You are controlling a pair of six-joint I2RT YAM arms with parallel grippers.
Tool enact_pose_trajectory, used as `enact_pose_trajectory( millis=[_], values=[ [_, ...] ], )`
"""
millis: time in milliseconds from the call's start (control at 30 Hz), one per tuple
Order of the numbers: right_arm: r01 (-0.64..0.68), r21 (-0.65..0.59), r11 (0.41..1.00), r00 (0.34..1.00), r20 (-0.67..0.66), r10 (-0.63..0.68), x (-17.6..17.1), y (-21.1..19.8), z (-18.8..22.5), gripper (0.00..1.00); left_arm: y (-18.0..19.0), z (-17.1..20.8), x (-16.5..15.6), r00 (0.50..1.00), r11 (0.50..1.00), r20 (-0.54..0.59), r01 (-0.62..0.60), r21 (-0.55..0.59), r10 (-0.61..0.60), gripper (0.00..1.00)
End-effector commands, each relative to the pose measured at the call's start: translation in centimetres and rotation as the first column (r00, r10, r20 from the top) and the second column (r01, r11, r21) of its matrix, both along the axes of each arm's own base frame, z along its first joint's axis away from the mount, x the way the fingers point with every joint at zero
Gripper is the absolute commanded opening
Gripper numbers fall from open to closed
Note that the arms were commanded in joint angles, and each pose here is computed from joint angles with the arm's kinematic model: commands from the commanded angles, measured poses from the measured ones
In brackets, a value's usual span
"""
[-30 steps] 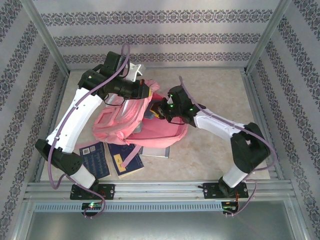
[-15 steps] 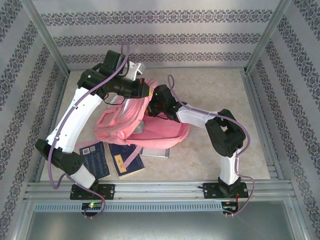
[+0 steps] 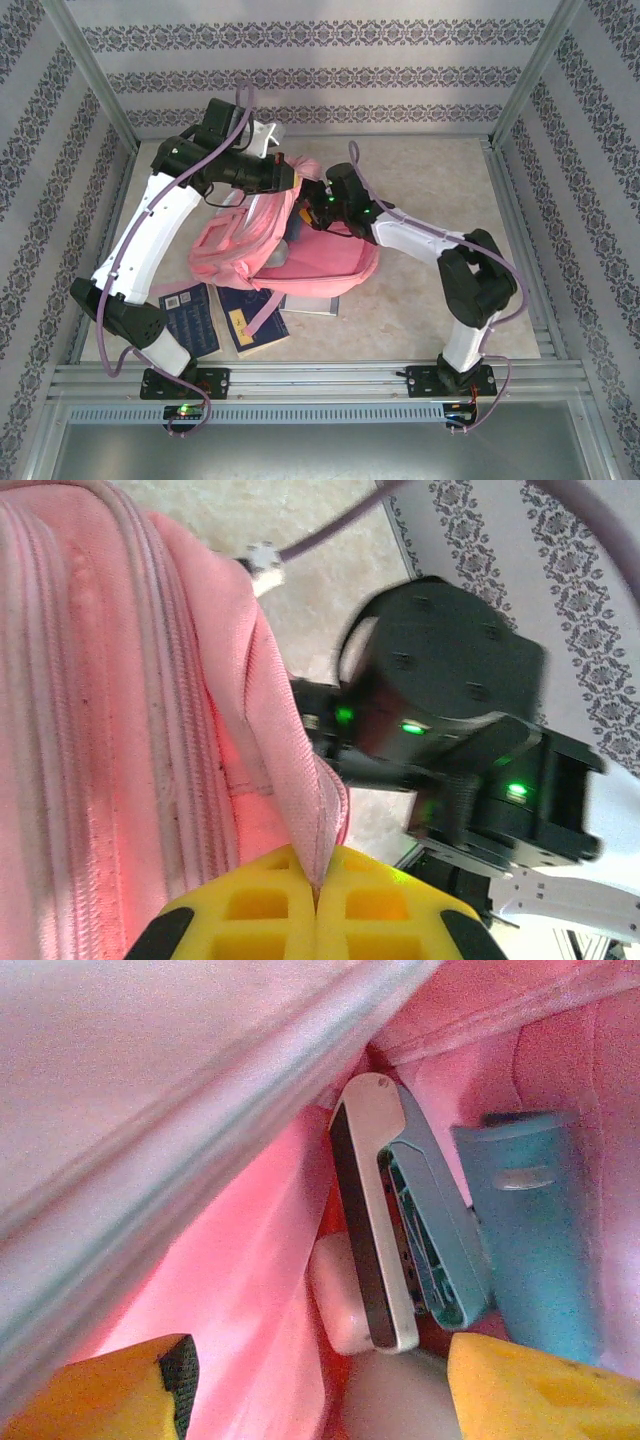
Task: Pack the student bag
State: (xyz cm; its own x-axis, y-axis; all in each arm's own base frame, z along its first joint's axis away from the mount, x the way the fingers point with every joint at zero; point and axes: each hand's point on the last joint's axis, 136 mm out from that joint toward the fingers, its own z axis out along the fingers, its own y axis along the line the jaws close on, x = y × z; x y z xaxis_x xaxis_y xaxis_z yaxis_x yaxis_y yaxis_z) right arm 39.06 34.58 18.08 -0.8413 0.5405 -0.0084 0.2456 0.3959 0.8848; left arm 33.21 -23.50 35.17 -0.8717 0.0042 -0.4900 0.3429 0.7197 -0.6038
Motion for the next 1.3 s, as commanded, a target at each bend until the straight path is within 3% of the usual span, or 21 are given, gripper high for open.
enact_pose_trajectory(
  millis=[0,300,500,733,833,900,967,1033,1133,1267],
  values=[
    [-0.149,-0.051,0.987,0.983,0.096,0.154,-2.5,-0.3,1.4,0.68,0.7,2.1,2.1,0.994,0.997,0.092,-0.059,-0.041,0.063,0.0],
    [-0.234,-0.28,0.931,0.933,0.205,0.296,-7.4,-5.8,5.2,0.66,3.5,0.3,6.0,0.971,0.977,0.113,-0.207,-0.051,0.212,0.03],
    [-0.271,-0.41,0.871,0.916,0.168,0.365,-12.7,-9.9,3.5,0.65,5.5,-1.4,9.6,0.951,0.959,0.131,-0.283,0.012,0.279,0.06],
    [-0.344,-0.508,0.789,0.887,0.1,0.451,-16.4,-11.4,1.1,0.64,4.5,-3.9,12.9,0.958,0.961,0.101,-0.274,0.039,0.269,0.18],
    [-0.38,-0.567,0.731,0.864,0.065,0.5,-17.1,-11.2,0.4,0.64,4.6,-4.3,13.2,0.955,0.956,0.08,-0.289,0.045,0.285,0.32],
    [-0.412,-0.61,0.677,0.841,0.031,0.54,-17.6,-10.9,0.0,0.65,4.8,-4.0,12.4,0.951,0.952,0.065,-0.304,0.038,0.302,0.45],
    [-0.438,-0.653,0.619,0.817,-0.001,0.577,-18.0,-10.7,-0.5,0.65,5.5,-3.7,11.0,0.946,0.946,0.06,-0.322,0.041,0.319,0.5],
    [-0.446,-0.683,0.578,0.802,-0.018,0.597,-18.2,-10.6,-0.9,0.65,6.1,-3.2,8.9,0.942,0.942,0.047,-0.334,0.036,0.332,0.51],
    [-0.467,-0.682,0.563,0.786,-0.027,0.618,-18.5,-9.9,-1.5,0.65,7.0,-3.3,5.1,0.938,0.938,0.021,-0.346,0.029,0.346,0.49],
    [-0.539,-0.655,0.53,0.733,-0.054,0.678,-19.3,-7.3,-2.7,0.65,10.0,-5.5,-0.6,0.892,0.891,-0.011,-0.45,0.058,0.451,0.49]
  ],
)
